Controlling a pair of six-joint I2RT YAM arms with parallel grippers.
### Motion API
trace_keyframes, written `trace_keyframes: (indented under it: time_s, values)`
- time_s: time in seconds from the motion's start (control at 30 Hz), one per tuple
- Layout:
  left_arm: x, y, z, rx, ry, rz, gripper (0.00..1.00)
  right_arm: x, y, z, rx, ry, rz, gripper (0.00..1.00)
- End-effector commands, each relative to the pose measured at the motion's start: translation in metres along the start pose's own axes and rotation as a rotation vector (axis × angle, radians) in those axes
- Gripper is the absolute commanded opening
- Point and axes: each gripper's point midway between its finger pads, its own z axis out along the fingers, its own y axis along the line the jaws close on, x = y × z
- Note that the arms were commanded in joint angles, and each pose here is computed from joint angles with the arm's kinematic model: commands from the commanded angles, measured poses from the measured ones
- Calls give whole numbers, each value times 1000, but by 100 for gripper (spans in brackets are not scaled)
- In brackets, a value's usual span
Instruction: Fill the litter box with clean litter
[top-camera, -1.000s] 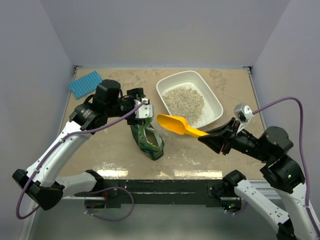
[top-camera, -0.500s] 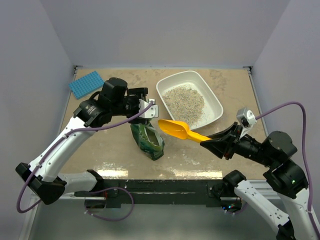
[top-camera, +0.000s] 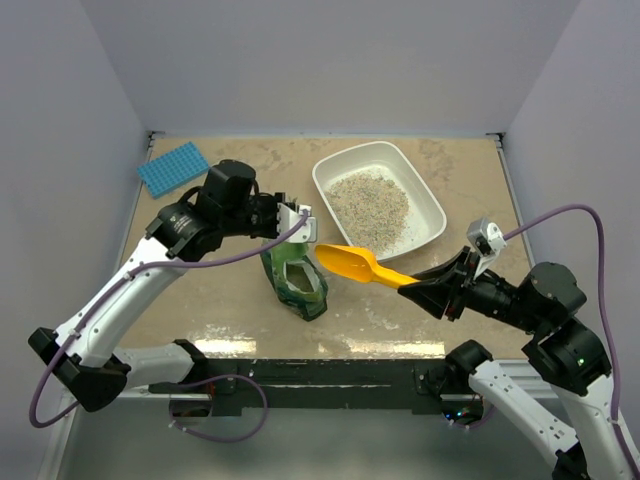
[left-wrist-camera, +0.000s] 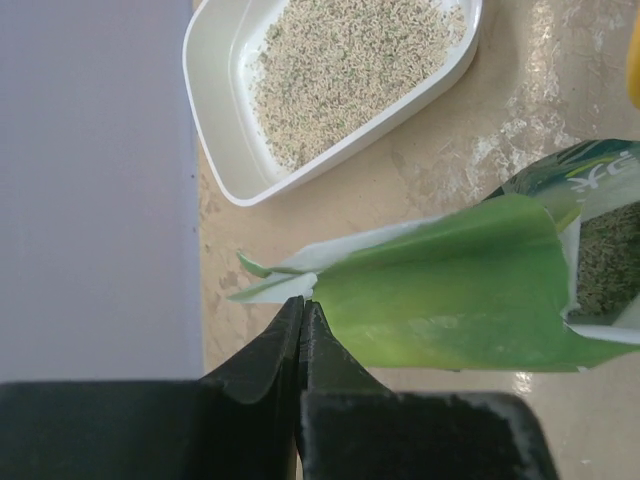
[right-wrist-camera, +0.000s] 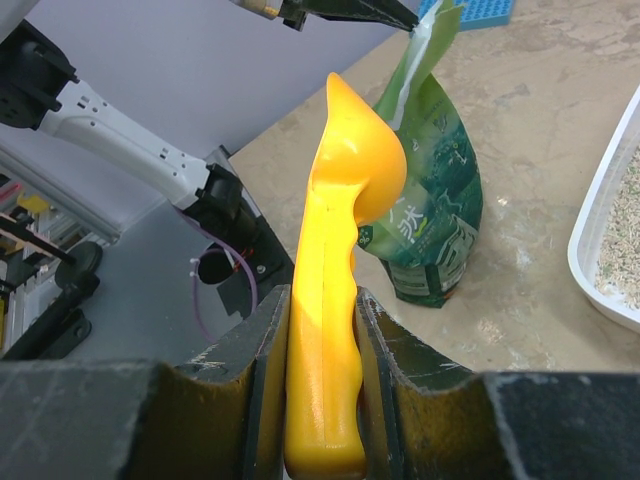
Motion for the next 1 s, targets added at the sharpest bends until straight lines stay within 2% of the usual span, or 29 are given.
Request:
trace_keyframes:
  time_s: [0.0, 0.13, 0.63, 0.8, 0.97]
  values:
    - [4, -16, -8, 26, 10, -18, 0, -10, 10, 1, -51, -33, -14, 0]
    - [8, -20, -12, 25, 25, -35, 0, -12, 12, -2, -50, -42, -8, 0]
    - [19, -5, -52, -177, 93, -108, 0, -15, -5, -2, 64, -19, 13, 0]
    - [20, -5, -58, -211, 95, -169, 0, -9, -1, 6, 31, 48, 51, 0]
    - [13, -13, -63, -231, 49, -291, 0, -9, 3, 15, 3, 132, 103, 0]
